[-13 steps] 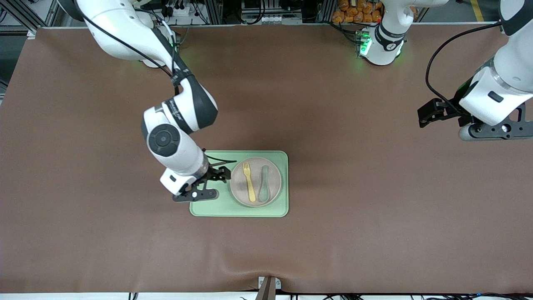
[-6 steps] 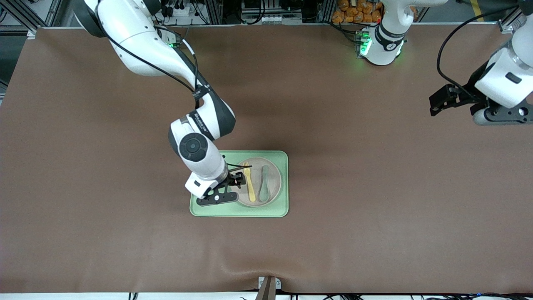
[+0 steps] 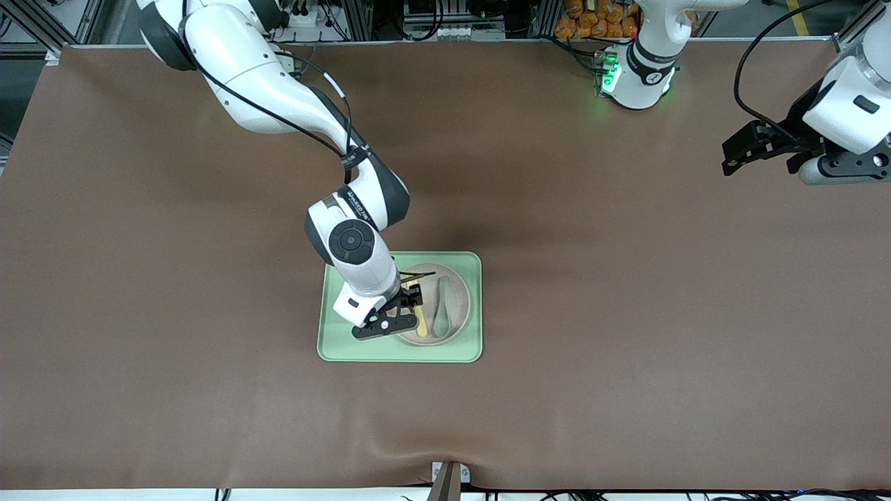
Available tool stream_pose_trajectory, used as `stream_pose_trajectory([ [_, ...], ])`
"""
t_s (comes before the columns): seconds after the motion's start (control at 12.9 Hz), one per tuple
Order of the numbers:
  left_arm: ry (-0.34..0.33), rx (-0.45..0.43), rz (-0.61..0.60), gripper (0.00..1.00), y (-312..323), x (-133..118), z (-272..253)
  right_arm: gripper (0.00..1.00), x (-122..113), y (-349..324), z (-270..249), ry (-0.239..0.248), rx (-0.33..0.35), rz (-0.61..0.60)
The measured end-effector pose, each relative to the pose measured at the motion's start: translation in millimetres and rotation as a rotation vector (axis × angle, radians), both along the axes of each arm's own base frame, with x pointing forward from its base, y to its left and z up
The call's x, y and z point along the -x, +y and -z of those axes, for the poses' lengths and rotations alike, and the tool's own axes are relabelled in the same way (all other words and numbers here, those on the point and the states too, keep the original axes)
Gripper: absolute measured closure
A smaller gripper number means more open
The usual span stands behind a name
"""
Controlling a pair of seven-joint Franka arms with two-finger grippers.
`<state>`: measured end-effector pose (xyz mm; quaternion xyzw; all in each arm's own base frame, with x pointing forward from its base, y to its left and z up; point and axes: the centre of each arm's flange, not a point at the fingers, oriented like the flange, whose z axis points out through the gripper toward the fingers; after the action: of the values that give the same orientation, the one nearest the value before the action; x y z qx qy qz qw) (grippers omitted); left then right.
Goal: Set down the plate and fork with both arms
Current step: 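Reach the right gripper over the plate and grasp the yellow fork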
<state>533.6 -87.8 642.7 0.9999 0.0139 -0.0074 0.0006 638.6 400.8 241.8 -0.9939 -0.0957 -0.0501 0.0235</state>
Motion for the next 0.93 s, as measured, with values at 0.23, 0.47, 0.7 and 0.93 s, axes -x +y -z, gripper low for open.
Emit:
stream_pose_trajectory([
  [0.23,-0.001,-0.001,-0.009,0.0,4.9,4.2,1.9,0.3,16.6,21.5,16.5,0.02,0.006,0.021],
  [0.47,0.0,-0.002,-0.014,0.0,7.6,4.4,2.5,0.33,29.4,38.0,30.9,0.026,0.009,0.008],
  [0.7,0.002,-0.002,-0.013,0.0,7.2,4.4,3.5,0.41,27.8,35.0,34.0,0.021,0.022,0.005],
  [0.93,0.001,-0.002,-0.012,0.0,6.5,4.4,3.6,0.46,26.3,35.3,39.2,0.003,0.017,0.0],
])
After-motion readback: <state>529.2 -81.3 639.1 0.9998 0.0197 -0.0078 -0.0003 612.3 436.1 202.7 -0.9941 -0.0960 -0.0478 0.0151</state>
